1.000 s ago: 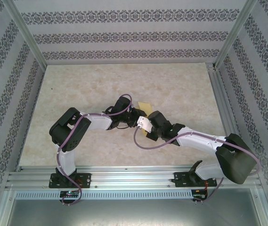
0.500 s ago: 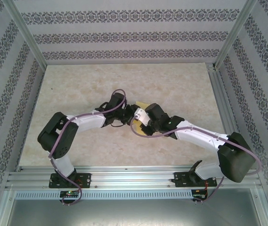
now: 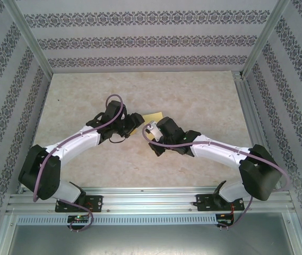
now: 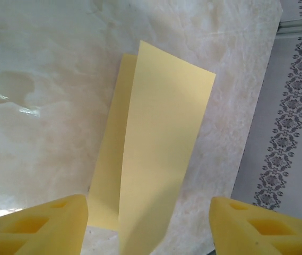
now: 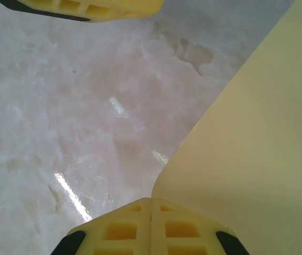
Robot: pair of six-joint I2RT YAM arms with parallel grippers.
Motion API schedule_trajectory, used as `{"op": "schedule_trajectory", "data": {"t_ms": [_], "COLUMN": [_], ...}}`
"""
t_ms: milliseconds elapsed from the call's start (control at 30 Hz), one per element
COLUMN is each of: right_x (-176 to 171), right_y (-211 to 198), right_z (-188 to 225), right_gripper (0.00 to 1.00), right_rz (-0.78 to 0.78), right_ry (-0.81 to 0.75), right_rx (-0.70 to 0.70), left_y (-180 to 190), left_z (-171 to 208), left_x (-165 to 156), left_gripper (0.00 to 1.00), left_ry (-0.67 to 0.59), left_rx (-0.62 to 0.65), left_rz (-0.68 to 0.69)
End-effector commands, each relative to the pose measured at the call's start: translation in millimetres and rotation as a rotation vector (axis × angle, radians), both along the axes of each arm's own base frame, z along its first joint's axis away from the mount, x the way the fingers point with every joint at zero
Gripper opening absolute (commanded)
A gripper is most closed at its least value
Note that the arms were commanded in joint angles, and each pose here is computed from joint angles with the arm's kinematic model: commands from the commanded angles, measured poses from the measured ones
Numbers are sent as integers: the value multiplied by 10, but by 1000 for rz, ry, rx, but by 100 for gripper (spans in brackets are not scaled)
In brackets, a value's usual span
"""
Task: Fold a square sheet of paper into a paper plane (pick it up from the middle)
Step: Fold the triangle a second time at the center of the table.
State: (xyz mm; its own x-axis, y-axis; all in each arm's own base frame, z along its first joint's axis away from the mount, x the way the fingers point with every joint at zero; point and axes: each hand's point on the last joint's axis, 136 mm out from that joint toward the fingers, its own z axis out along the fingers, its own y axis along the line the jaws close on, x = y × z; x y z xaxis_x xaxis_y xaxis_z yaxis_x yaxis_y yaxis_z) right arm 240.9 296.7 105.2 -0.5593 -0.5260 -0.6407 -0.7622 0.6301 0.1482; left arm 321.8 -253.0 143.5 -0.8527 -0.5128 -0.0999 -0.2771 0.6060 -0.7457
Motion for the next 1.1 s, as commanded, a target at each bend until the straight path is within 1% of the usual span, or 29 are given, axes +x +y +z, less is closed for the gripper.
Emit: {"op": "schedule_trajectory", "data": {"t_ms": [0, 267, 433, 533, 600, 733, 933, 1067], "right_x": [82, 298, 338, 396, 408, 320, 227, 256], "right_y": [16, -358, -480, -525, -502, -329, -47, -48], "right_z": [-2, -123, -238, -167, -108, -62, 134, 108], "right_gripper": [2, 2, 1, 0, 0, 0, 0, 0], "right_rz": [-50, -195, -270, -334, -353, -337, -328, -378], "right_ry": [41, 91, 155, 168, 170, 227, 231, 242], "right_rx": [63, 34, 52, 89, 114, 163, 257, 271], "left_y": [114, -116, -265, -294, -295, -287, -187, -160], "left_z": [-99, -47, -66, -70, -60, -34, 41, 67], "left_x": [-55, -12, -13, -14, -11, -8, -11, -26], "left_gripper": [60, 50, 45, 44, 44, 43, 42, 41], "left_ry": [-2, -24, -15, -13, -16, -18, -40, -46], "left_rx": [67, 21, 33, 43, 47, 59, 106, 119], "left_rz": [-27, -100, -150, -163, -167, -172, -154, -157]}}
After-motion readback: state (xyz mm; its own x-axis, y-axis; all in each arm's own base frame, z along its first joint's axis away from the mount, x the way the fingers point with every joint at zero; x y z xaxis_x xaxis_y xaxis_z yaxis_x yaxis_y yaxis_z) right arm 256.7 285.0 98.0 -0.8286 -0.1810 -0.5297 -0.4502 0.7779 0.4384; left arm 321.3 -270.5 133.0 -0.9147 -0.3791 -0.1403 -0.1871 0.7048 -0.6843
